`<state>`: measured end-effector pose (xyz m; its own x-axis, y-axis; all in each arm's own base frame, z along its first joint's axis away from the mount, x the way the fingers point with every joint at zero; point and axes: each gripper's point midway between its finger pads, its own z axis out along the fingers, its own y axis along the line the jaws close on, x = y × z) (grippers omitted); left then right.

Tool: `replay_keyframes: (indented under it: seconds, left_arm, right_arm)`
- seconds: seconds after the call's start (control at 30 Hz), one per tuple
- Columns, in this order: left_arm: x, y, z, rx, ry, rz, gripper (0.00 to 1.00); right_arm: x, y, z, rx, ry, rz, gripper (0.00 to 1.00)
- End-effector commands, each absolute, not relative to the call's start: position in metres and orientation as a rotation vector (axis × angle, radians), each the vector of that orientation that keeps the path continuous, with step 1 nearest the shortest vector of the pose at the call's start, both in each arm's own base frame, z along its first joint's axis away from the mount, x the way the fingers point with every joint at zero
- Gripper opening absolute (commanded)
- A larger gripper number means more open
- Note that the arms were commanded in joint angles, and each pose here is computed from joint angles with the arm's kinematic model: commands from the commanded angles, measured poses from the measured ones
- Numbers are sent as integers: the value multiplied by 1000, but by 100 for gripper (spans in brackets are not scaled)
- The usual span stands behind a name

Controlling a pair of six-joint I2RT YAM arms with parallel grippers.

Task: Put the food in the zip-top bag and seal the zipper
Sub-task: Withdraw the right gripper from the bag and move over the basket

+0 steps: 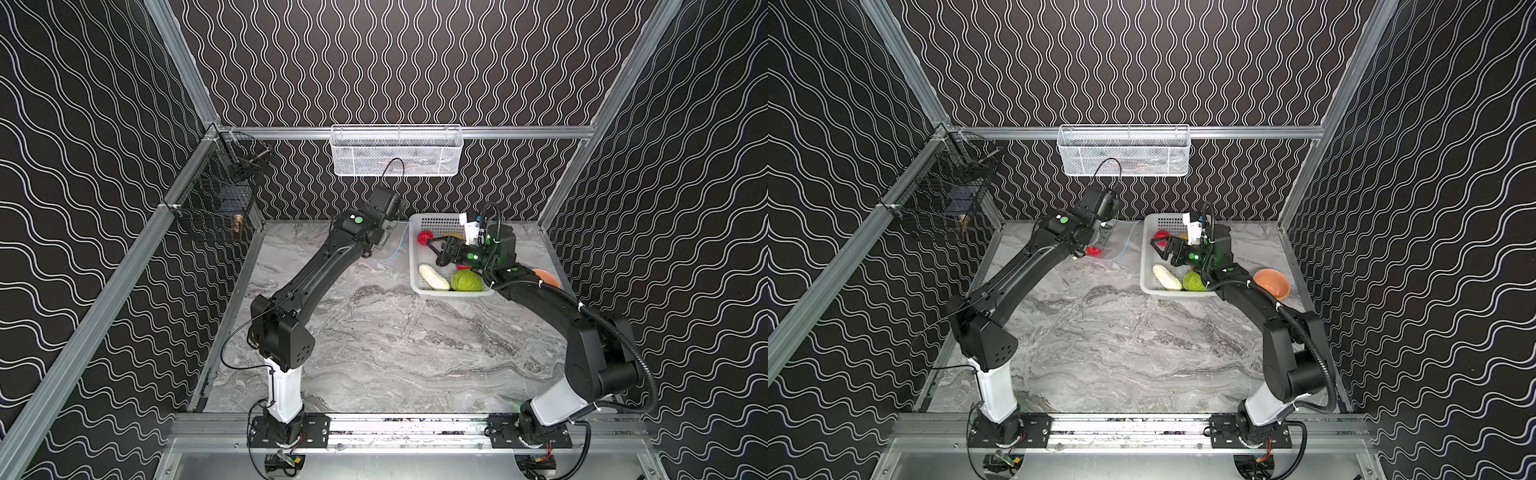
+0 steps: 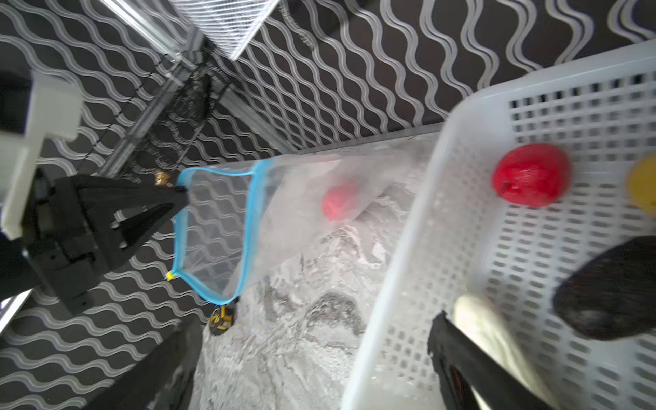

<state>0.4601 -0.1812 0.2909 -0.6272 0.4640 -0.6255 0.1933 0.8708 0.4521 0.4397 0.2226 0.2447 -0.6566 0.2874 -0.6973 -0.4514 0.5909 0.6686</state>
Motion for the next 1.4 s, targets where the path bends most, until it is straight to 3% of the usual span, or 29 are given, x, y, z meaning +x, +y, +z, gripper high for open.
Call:
replay_keyframes:
  seconds: [0.0, 0.3, 0.97, 1.37]
  left_arm:
    - [466, -172, 293, 440, 2245, 447, 0]
    - [458, -172, 302, 462, 2244, 377, 0]
    - [442, -176, 290, 539, 2211, 307, 0]
    - [440, -180, 289, 546, 2236, 273, 0]
  right_arm:
    - [452, 212, 239, -75, 2050, 1061, 99]
    - [475, 180, 252, 103, 2126, 842, 99]
    - [512, 141, 212, 429, 2257, 552, 99]
    - [550, 131, 189, 235, 2378, 268, 99]
